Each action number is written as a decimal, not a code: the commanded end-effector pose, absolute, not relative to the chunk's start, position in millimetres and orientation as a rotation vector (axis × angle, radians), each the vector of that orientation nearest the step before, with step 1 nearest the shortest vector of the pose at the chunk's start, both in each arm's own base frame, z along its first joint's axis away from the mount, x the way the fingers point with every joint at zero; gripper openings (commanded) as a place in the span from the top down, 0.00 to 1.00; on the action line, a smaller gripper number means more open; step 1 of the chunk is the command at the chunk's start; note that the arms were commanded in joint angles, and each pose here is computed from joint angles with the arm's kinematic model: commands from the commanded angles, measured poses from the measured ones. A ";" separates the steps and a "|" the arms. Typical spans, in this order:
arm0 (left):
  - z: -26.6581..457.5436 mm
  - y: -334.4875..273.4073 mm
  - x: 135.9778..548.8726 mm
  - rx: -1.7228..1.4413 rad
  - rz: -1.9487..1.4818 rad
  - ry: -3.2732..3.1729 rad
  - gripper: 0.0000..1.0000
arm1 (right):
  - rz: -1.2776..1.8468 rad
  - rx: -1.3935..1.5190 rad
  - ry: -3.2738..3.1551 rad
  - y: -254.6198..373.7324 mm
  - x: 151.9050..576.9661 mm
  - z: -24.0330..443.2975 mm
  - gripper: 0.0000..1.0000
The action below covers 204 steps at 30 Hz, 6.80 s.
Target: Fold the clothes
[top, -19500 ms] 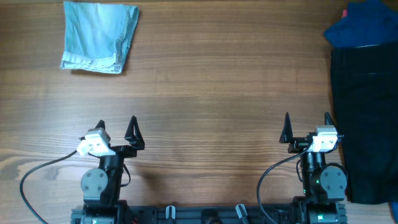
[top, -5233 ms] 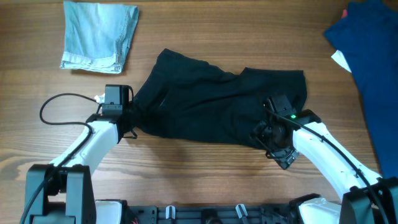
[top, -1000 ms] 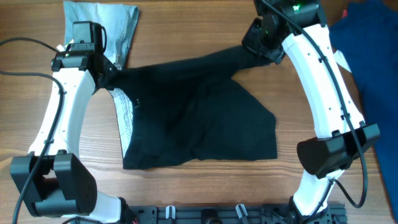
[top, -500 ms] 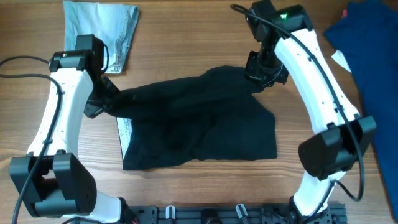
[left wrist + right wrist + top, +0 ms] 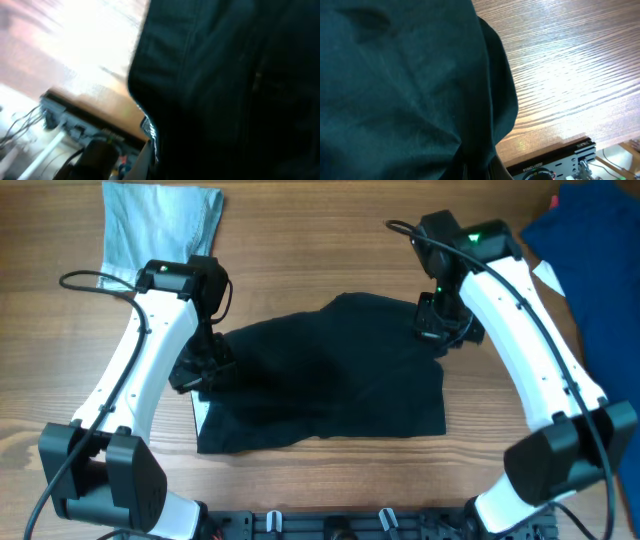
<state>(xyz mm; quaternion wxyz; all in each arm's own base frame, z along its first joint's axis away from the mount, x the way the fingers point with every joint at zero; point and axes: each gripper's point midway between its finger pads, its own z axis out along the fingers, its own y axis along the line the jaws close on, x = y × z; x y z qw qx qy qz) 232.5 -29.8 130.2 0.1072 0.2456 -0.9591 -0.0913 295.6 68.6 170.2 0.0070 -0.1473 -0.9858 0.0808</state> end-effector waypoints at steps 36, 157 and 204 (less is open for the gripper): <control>35.5 -51.3 237.9 0.808 -0.009 -2.872 0.96 | -0.289 0.015 -3.177 122.6 304.7 36.6 0.76; 198.6 -120.1 341.2 0.664 0.409 -3.285 0.96 | -0.471 -0.672 -3.161 10.2 338.9 63.0 0.00; 269.2 -0.3 312.7 0.977 0.003 -3.508 0.96 | -0.544 -0.591 -3.074 21.7 344.7 17.4 0.30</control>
